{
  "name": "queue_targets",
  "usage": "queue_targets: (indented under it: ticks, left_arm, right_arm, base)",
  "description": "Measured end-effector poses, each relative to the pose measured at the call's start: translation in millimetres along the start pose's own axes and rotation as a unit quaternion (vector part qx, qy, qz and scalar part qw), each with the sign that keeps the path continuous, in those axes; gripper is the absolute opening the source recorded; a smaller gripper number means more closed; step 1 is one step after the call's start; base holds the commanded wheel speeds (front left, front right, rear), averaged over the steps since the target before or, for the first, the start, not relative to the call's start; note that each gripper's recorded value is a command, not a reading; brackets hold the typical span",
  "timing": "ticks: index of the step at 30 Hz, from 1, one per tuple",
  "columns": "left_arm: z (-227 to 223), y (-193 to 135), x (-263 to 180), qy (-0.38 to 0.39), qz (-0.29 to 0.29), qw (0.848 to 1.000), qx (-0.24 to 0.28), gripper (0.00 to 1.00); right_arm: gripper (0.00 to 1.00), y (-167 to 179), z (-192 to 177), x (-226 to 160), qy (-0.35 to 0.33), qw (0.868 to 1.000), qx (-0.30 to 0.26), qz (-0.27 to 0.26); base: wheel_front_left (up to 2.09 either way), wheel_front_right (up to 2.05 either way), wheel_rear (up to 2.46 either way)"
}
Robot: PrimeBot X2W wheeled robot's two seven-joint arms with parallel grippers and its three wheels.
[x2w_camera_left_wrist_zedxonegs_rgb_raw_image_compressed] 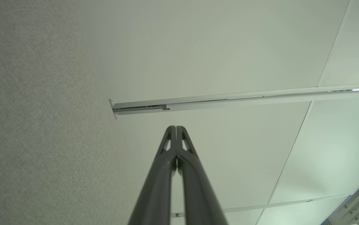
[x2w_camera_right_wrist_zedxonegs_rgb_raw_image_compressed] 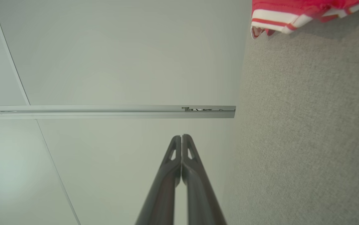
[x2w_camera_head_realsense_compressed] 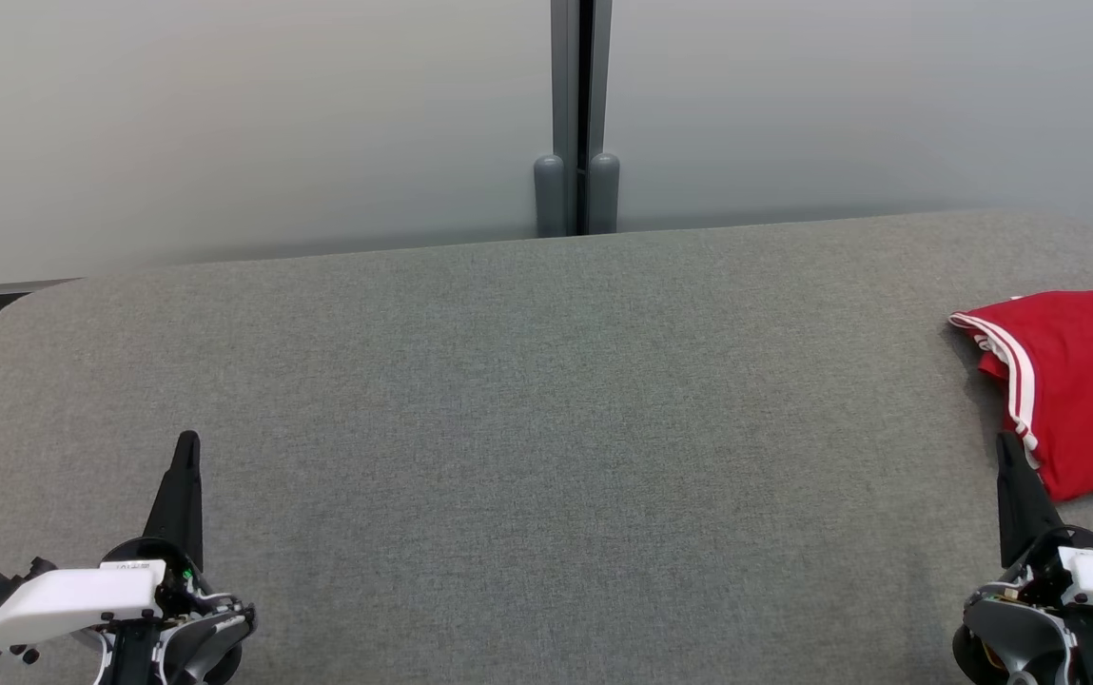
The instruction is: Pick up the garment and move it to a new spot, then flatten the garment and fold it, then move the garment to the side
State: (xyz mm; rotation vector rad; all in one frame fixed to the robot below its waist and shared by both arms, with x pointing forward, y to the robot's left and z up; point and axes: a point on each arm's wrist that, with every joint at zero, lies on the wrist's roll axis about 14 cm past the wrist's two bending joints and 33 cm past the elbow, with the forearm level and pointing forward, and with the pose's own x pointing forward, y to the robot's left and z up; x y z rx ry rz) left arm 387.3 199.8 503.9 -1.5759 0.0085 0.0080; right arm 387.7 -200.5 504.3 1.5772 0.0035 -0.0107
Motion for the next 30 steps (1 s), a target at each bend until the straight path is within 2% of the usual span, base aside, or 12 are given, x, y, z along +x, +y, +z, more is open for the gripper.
queue_targets:
  ticks: [30]
  left_arm:
    - [0.2, 0.0, 0.0, 0.0, 0.0, 1.0, 0.0, 0.0]
  right_arm:
    - [0.0, 0.0, -0.2, 0.0, 0.001, 1.0, 0.0, 0.0]
  base:
    - [0.0, 0.0, 0.0]
